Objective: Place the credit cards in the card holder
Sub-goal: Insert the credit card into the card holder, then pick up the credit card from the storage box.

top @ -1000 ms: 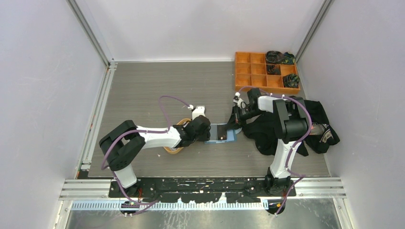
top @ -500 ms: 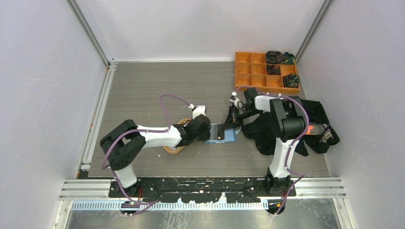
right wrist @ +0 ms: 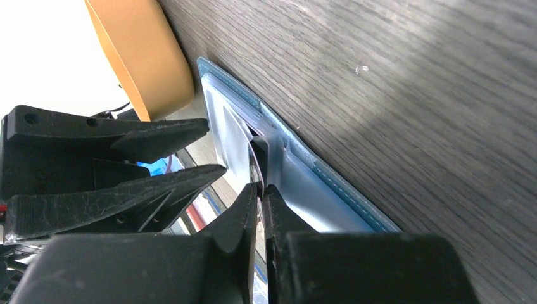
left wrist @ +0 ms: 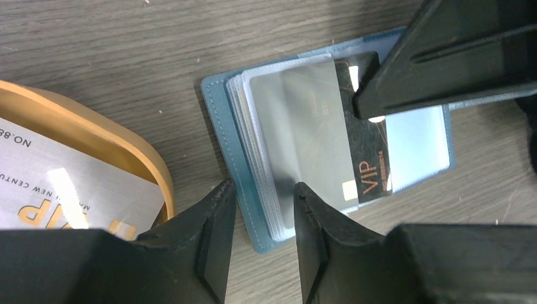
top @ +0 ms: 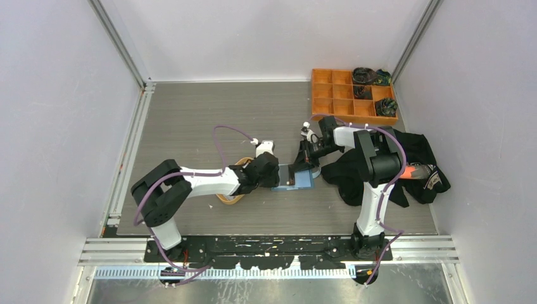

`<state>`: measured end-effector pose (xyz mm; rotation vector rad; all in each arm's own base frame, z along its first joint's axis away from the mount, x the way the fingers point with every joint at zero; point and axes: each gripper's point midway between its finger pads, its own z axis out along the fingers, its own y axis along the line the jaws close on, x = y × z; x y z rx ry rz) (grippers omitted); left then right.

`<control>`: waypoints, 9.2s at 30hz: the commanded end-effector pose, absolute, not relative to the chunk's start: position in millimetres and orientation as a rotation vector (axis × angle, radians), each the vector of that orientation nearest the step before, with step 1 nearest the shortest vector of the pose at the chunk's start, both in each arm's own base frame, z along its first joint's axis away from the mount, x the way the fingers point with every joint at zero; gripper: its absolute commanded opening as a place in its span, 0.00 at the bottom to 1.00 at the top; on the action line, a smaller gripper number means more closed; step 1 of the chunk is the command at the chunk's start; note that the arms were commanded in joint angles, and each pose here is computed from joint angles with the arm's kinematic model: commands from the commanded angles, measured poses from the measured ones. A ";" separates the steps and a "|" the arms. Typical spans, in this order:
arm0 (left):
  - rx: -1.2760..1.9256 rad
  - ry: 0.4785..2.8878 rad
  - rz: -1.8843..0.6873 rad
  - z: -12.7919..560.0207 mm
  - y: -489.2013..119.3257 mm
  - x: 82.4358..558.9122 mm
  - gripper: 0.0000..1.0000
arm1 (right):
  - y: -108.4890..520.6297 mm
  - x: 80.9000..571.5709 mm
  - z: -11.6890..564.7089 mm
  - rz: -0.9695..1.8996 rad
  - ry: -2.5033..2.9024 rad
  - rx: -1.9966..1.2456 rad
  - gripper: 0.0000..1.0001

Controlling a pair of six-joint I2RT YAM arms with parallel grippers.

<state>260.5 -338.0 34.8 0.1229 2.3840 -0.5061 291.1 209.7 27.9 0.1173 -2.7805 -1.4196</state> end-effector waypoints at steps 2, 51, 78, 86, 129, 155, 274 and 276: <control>0.192 2.285 -0.662 81.4 -353.8 254.7 0.40 | 210.4 301.3 24.6 -1.379 -2.844 0.163 0.12; 0.400 2.384 -0.225 48.8 -428.8 265.2 0.29 | 208.0 300.4 19.3 -1.347 -2.847 0.172 0.13; 0.298 2.368 -0.286 62.6 -398.2 280.3 0.37 | 207.4 304.6 55.6 -1.411 -2.900 0.341 0.42; 0.416 2.256 -0.571 95.9 -411.6 260.6 0.38 | 205.7 306.5 67.6 -1.424 -2.943 0.430 0.34; 0.383 2.526 -0.439 25.3 -331.6 306.9 0.12 | 243.7 330.9 76.8 -1.357 -3.069 0.466 0.07; 0.131 1.859 -0.591 180.8 -214.1 253.3 0.64 | 244.4 253.5 235.5 -1.662 -2.899 2.240 0.77; -0.352 2.189 -0.508 64.1 -154.5 205.6 0.26 | 420.8 235.2 39.1 -1.034 -2.954 0.983 0.49; -0.350 2.191 -0.510 63.7 -155.4 205.5 0.26 | 421.4 234.4 39.2 -1.031 -2.954 0.988 0.49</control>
